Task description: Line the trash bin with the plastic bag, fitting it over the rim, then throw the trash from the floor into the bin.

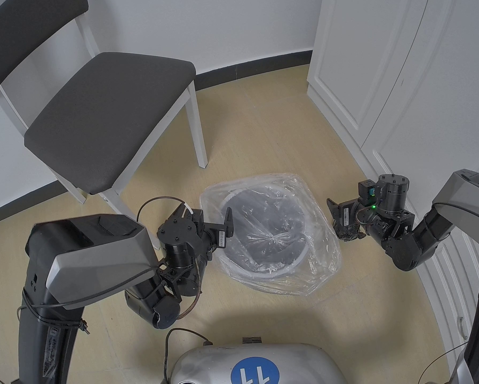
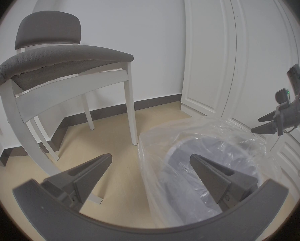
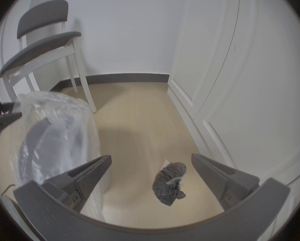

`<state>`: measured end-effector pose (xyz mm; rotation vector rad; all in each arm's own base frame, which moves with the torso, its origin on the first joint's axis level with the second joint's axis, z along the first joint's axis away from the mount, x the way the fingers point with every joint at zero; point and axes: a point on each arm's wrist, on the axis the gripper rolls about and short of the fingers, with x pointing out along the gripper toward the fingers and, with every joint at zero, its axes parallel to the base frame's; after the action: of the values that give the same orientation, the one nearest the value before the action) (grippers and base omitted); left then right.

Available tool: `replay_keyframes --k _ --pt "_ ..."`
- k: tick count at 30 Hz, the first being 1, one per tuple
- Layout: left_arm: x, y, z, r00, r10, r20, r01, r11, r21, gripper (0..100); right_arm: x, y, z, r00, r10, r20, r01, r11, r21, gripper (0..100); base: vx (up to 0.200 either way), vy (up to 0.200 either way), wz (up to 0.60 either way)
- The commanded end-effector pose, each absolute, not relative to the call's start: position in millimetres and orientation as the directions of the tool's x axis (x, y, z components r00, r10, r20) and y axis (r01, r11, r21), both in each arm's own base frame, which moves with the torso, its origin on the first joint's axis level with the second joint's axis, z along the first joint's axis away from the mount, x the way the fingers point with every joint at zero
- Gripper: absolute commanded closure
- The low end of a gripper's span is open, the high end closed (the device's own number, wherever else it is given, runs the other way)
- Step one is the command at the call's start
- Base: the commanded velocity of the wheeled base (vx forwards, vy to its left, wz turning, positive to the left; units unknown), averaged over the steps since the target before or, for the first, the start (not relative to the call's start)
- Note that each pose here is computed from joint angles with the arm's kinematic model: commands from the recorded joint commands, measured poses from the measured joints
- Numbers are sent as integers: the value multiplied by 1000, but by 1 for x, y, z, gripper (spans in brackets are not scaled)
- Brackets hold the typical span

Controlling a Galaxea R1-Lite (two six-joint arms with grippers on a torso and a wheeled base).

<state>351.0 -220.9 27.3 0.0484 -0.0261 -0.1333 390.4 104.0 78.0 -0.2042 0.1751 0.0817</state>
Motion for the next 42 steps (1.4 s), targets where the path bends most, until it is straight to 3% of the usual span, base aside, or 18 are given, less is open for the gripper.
replay_keyframes --k 1,6,16,26,42 --pt "355 -223 29 992 -117 40 116 993 37 0 376 121 97 985 115 -127 -134 980 -148 0 0 0 0" --pt "364 -221 27 995 -89 54 88 996 28 0 342 144 124 972 213 -98 -220 973 -67 0 0 0 0" --pt "373 -222 28 996 -33 77 33 999 12 0 338 157 97 952 243 -184 -262 961 -87 0 0 0 0" --pt "372 -222 27 997 -32 74 31 999 13 0 353 159 56 924 215 -316 -264 957 -120 0 0 0 0" --pt "385 -207 28 996 16 87 -18 1000 17 0 377 131 70 959 139 -249 -176 975 -133 0 0 0 0"
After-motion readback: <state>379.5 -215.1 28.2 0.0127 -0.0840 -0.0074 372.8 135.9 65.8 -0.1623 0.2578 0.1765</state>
